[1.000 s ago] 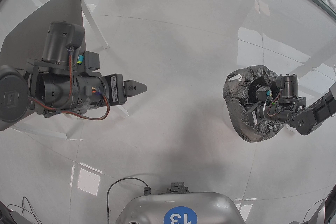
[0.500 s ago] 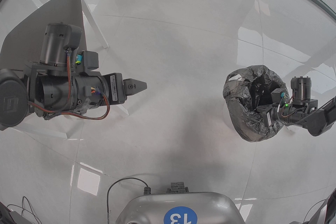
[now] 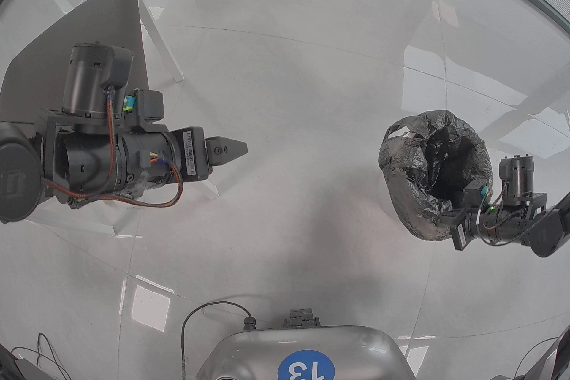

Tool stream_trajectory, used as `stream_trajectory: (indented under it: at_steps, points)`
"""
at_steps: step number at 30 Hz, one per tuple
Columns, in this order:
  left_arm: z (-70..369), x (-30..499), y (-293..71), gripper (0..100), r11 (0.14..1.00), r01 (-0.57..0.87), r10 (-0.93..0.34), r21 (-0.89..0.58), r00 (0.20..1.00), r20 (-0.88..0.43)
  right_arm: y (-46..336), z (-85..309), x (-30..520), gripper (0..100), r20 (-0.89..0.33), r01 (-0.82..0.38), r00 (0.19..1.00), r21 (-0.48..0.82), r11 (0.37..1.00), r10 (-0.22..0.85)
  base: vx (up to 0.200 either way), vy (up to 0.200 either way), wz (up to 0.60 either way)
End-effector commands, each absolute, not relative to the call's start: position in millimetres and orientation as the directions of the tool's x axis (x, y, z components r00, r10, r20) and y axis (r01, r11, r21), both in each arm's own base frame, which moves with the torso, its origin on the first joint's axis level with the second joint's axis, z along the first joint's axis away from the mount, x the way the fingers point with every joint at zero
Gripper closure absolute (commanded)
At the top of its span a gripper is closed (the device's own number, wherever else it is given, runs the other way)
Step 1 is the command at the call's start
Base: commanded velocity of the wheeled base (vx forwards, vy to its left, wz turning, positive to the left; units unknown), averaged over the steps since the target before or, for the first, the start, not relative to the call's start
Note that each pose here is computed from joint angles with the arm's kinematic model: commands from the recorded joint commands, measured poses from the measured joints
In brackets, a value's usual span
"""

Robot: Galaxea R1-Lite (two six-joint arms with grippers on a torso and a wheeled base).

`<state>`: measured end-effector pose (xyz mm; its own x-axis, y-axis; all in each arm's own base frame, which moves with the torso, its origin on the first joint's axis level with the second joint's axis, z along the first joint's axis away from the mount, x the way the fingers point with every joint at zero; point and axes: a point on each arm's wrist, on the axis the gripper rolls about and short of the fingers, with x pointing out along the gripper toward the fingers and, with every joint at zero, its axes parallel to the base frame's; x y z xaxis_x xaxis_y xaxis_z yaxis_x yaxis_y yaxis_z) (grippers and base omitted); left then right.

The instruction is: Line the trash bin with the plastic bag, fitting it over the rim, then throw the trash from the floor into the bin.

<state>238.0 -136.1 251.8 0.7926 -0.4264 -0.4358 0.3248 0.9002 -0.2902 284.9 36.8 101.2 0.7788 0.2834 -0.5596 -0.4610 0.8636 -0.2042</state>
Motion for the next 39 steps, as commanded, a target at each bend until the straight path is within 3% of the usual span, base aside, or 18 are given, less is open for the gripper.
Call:
stream_trajectory:
  at_steps: [1, 7, 19, 32, 39]
  points:
    - [252.1, 237.1, -136.1, 0, 0.899, 0.326, -0.429, -0.292, 0.792, -0.434, 48.4, 97.6, 253.3, 100, -0.588, -0.52, 0.74, -0.19, 0.833, 0.328, 0.0, 0.0, 0.0]
    - [251.6, 235.5, -135.1, 0, 0.899, 0.327, -0.428, -0.291, 0.792, -0.436, 51.5, 92.5, 241.8, 100, -0.607, -0.541, 0.719, -0.181, 0.821, 0.34, 0.0, 0.0, 0.0]
    - [253.2, 232.7, -133.1, 0, 0.899, 0.325, -0.427, -0.292, 0.795, -0.43, 24.8, 134.6, 281.8, 100, -0.444, -0.394, 0.858, -0.246, 0.885, 0.259, 0.0, 0.0, 0.0]
    - [252.4, 227.9, -129.4, 0, 0.901, 0.323, -0.424, -0.289, 0.796, -0.432, 24.1, 80.7, 326.8, 100, -0.562, -0.437, 0.789, -0.231, 0.869, 0.247, 0.0, 0.0, 0.0]
    - [251.2, 225.3, -124.3, 0, 0.905, 0.311, -0.414, -0.289, 0.8, -0.434, 49.0, 75.2, 324.5, 100, -0.572, -0.516, 0.755, -0.214, 0.829, 0.322, 0.0, 0.0, 0.0]
